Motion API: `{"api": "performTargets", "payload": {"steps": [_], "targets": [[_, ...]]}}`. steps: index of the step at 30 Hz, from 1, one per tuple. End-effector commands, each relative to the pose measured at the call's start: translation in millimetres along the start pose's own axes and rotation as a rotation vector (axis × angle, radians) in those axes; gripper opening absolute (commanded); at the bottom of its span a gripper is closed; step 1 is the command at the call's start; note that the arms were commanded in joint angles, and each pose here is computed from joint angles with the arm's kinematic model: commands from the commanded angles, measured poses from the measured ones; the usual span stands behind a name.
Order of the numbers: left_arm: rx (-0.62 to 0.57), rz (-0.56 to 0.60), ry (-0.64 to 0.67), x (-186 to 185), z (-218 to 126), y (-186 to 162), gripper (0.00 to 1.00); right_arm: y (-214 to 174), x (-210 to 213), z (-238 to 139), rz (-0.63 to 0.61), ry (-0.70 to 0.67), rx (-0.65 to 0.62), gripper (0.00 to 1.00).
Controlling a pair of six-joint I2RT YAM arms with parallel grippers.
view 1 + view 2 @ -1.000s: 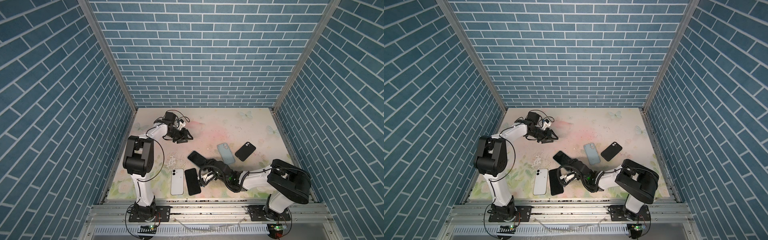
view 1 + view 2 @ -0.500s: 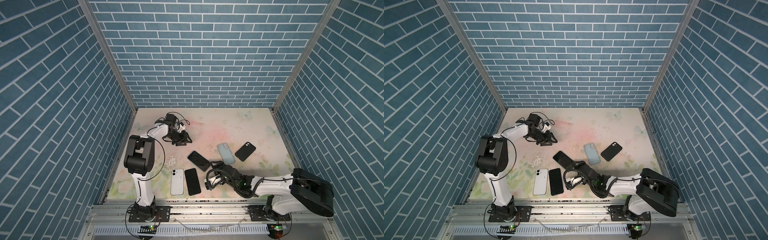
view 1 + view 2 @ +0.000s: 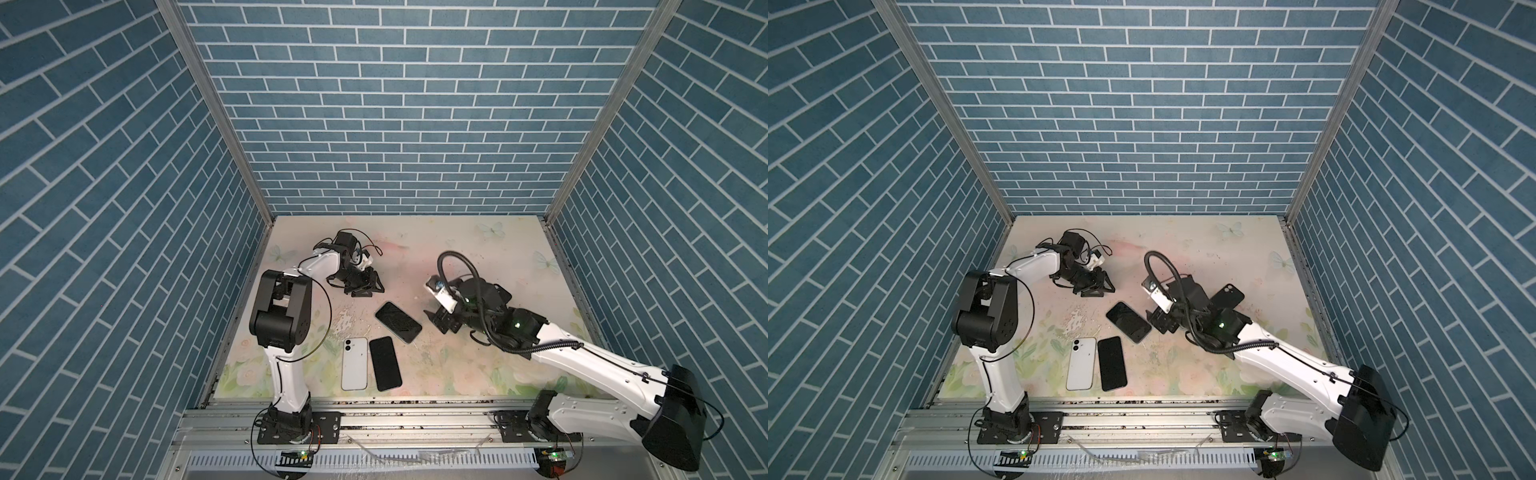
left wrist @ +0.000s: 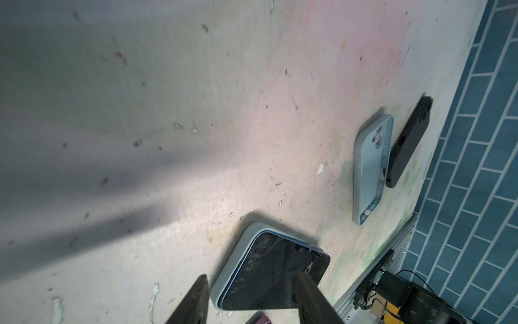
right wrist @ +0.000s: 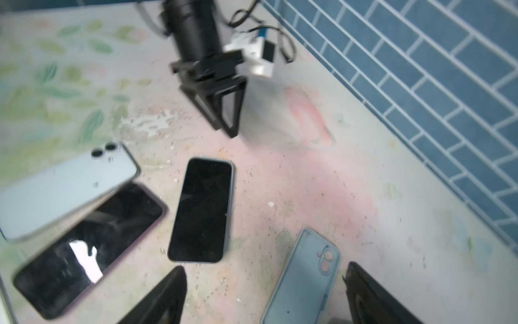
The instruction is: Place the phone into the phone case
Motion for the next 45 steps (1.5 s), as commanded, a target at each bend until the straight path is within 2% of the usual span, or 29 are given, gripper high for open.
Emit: {"api": "performTargets", "payload": {"steps": [1, 6, 10, 13, 17, 20, 23, 26, 31, 40, 45], "targets": [[0.083, 0.026, 0.031, -4.4, 18.3, -14.7, 0.53, -25.2, -6.9, -6.0, 0.431, -0.054, 0.290, 0.89], [0.130, 0.053, 0.050, -12.3, 31.9, -25.4, 0.53, -31.9, -1.4, -14.0, 0.726, 0.091, 0.198, 0.92], [0.166, 0.055, 0.053, -13.8, 40.4, -35.8, 0.53, -47.1, 5.3, -4.3, 0.961, 0.252, 0.231, 0.89], [0.176, 0.053, 0.054, -12.9, 42.6, -40.7, 0.52, -56.1, 13.3, 6.7, 1.047, 0.329, 0.269, 0.85], [0.196, 0.044, 0.045, -11.4, 43.6, -51.1, 0.52, -77.4, 15.0, 22.8, 1.147, 0.328, 0.322, 0.83], [0.164, 0.072, 0.068, -14.3, 35.1, -53.8, 0.52, -89.2, 14.9, 29.5, 1.169, 0.308, 0.352, 0.82], [0.075, 0.116, 0.079, -23.6, 20.9, -48.0, 0.52, -94.0, 16.0, 32.7, 1.172, 0.308, 0.365, 0.82], [0.008, 0.144, 0.145, -24.9, 9.4, -44.0, 0.53, -97.7, 16.9, 36.3, 1.179, 0.307, 0.373, 0.82], [0.016, 0.133, 0.224, -16.1, 12.3, -41.0, 0.54, -107.5, 18.5, 42.3, 1.213, 0.311, 0.368, 0.82], [0.079, 0.059, 0.113, -9.6, 45.4, -32.3, 0.55, -116.8, 20.8, 51.0, 1.231, 0.311, 0.389, 0.80], [0.093, 0.026, 0.038, -15.3, 53.7, -44.2, 0.55, -130.0, 15.8, 50.3, 1.265, 0.250, 0.423, 0.79]]}}
Point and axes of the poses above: each gripper's point midway between its finger pads, its own z axis out along the fingers, its own x axis along the line the jaws close on, y = z × x, the point moved 8 cm from there along -z, back along the fingers, and after that the axes turned 1 degree about z, right-handed, at the moved point
